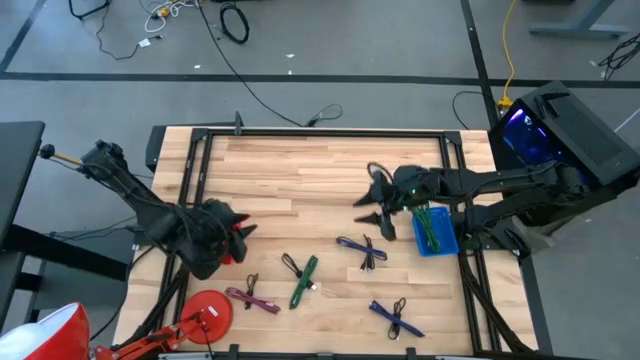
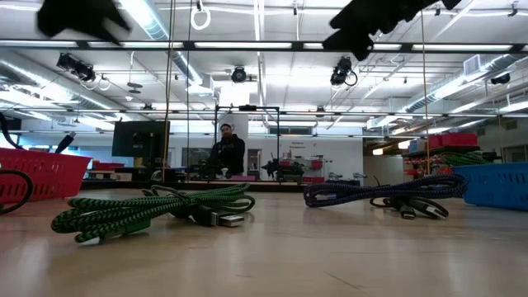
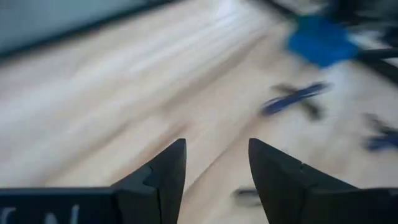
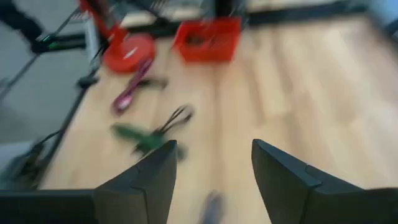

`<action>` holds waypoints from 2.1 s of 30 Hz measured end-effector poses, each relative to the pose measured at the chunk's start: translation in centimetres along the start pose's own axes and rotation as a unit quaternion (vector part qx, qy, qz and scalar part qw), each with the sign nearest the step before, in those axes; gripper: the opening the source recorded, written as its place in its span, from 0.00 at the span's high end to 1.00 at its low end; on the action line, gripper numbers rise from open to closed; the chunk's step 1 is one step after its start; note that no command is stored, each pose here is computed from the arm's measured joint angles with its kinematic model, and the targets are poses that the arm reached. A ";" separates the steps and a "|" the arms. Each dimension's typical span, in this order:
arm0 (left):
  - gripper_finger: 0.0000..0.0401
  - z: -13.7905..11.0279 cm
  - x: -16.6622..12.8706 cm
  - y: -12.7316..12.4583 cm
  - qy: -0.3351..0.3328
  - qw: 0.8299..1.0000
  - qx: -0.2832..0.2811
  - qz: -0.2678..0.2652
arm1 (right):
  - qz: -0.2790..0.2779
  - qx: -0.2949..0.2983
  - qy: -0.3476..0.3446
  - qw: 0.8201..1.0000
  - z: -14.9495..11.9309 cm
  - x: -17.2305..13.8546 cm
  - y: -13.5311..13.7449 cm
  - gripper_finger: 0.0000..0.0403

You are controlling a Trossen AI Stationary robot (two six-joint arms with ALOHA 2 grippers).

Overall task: Pick & Place USB Port
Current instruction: Put the top blue charger cable into the blue bin

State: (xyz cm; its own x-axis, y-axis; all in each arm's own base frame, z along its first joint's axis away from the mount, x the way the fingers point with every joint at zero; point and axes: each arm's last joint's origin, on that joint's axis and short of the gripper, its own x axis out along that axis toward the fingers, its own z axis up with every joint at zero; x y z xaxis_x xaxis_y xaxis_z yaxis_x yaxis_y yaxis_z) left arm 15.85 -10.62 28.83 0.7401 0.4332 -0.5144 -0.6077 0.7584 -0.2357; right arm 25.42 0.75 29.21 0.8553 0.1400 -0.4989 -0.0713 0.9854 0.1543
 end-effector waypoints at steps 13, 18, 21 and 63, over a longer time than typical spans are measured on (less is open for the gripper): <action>0.56 0.8 0.8 -4.1 -0.056 0.982 0.171 -0.058 | -0.004 0.085 0.171 0.982 -5.0 3.0 7.3 0.49; 0.56 -0.3 2.1 -5.1 -0.051 0.980 0.190 -0.041 | -0.079 0.086 0.204 0.972 -6.5 5.3 6.6 0.49; 0.56 -0.7 2.6 -5.6 -0.052 0.980 0.188 -0.039 | -0.091 0.092 0.229 0.965 -7.4 6.7 6.2 0.49; 0.56 -0.9 3.3 -6.1 -0.072 0.981 0.178 -0.024 | -0.121 0.077 0.310 0.940 -11.7 12.6 3.8 0.82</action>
State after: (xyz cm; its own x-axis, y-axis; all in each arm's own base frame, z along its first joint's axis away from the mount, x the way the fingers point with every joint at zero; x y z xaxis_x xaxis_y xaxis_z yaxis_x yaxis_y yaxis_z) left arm 21.73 -14.24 27.88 0.8135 0.4384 -0.3821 -0.4514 0.8903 0.0605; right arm 29.90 7.41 13.49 0.3701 -0.0099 -0.9289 0.2025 0.9768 0.0703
